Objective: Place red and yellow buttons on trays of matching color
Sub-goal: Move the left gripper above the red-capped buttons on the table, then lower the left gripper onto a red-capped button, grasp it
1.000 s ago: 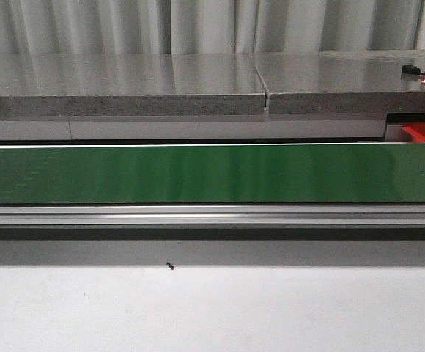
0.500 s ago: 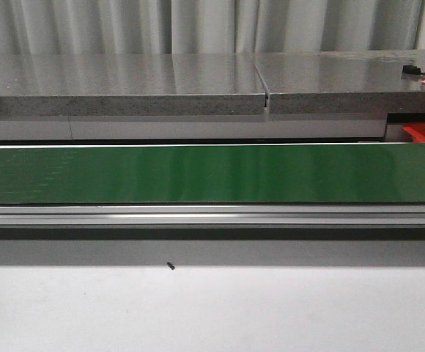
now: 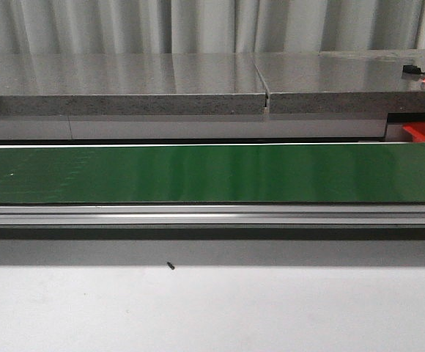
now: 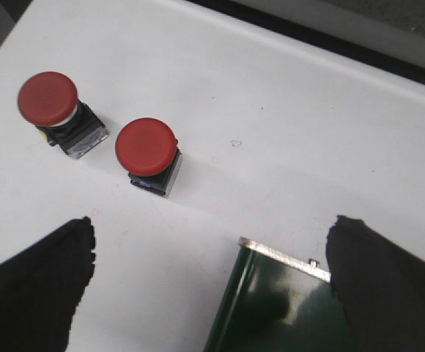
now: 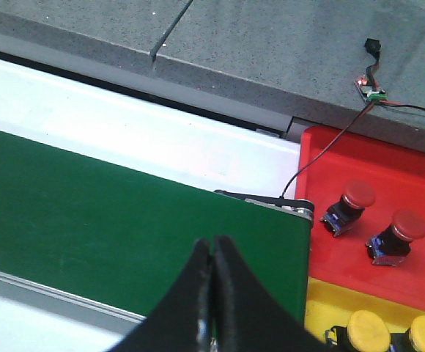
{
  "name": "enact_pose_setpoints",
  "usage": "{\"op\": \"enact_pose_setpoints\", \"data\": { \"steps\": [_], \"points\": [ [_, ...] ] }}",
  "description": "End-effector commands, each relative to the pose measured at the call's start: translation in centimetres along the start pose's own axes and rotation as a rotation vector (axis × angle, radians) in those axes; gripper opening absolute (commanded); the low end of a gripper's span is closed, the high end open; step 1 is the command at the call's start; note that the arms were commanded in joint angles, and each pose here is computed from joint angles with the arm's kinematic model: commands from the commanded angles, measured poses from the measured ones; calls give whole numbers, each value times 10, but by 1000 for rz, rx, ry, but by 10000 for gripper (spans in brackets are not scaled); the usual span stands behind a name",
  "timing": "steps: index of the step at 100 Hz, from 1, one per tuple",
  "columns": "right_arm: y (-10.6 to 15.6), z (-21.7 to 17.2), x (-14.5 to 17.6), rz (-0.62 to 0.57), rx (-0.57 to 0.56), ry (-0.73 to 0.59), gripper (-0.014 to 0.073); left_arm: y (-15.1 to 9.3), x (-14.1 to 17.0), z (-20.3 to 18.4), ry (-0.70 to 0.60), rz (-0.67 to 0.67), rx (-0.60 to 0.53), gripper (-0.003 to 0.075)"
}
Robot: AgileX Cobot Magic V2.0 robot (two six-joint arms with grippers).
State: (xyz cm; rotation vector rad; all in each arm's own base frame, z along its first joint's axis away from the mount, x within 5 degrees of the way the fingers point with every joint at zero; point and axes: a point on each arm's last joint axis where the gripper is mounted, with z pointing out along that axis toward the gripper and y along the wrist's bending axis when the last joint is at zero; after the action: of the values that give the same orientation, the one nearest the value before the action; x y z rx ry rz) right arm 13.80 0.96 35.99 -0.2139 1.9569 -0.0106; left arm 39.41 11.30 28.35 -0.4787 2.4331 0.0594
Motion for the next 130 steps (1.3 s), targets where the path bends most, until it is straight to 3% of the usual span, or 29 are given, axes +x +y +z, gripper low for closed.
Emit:
{"op": "enact_pose_setpoints", "data": {
  "steps": [1,27,67,130],
  "points": [
    [-2,-5,-13,-13,22,-90,-68,-2,-27,-13,-98,-11,9,617],
    [-2,-5,-13,-13,22,-90,-68,-1,-52,-13,-194,33,-24,617],
    [-2,-5,-13,-13,22,-90,-68,27,-52,6,-182,41,-121,617],
    [-2,-5,-13,-13,22,-90,-68,25,-45,44,-162,26,-87,617]
  ]
}}
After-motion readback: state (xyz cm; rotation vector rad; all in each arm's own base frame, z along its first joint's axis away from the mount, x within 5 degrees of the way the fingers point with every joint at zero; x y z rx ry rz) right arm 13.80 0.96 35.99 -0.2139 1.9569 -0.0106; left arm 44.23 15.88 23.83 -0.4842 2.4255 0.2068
